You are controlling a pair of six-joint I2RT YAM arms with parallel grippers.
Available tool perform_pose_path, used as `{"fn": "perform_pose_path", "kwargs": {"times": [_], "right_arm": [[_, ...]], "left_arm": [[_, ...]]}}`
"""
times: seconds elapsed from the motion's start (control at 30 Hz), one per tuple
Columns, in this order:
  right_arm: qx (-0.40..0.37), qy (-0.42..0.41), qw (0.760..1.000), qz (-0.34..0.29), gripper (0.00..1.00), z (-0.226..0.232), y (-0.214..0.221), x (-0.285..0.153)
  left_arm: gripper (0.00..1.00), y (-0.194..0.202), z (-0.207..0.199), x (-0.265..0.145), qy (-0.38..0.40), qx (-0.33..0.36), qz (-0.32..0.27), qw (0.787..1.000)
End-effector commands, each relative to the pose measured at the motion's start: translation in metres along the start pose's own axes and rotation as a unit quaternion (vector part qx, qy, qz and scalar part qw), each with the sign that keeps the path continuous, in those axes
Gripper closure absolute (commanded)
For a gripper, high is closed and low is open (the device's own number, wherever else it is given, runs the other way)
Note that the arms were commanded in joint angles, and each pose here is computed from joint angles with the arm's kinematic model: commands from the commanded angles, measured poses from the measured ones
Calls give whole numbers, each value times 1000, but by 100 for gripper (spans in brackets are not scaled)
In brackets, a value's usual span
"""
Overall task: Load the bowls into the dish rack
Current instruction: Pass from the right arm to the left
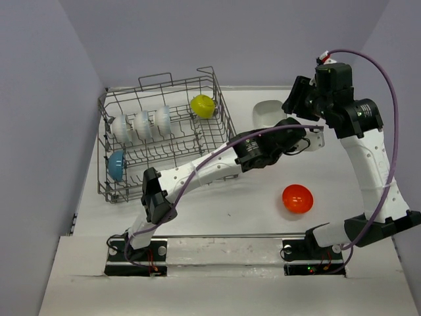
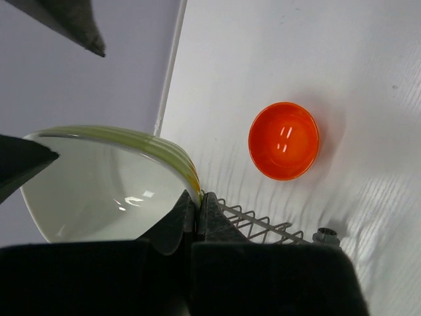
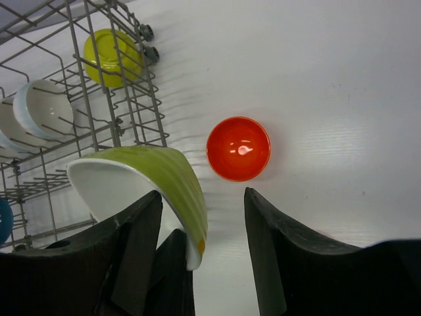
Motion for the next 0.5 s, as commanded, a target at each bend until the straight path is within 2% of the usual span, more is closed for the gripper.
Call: {"fn": "perform_pose_path", "kwargs": {"times": [0.0, 0.47], "right_arm": [[8, -7, 998, -56, 41, 2, -17, -9], [50, 31, 988, -139, 33, -18, -28, -36]], "left_arm": [[100, -4, 11, -4, -22, 7, 3, 1000], [100, -10, 26, -11, -45, -9, -16, 999]]}}
Point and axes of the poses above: each gripper's point midway between its finger pads, its own x axis out along the fingers, its own z axis along the line the jaws close on, y = z × x, the point moved 5 cm from there along -x, back along the fingers, and after that the axes turned 3 degrees about x, right-handed, at the moved point
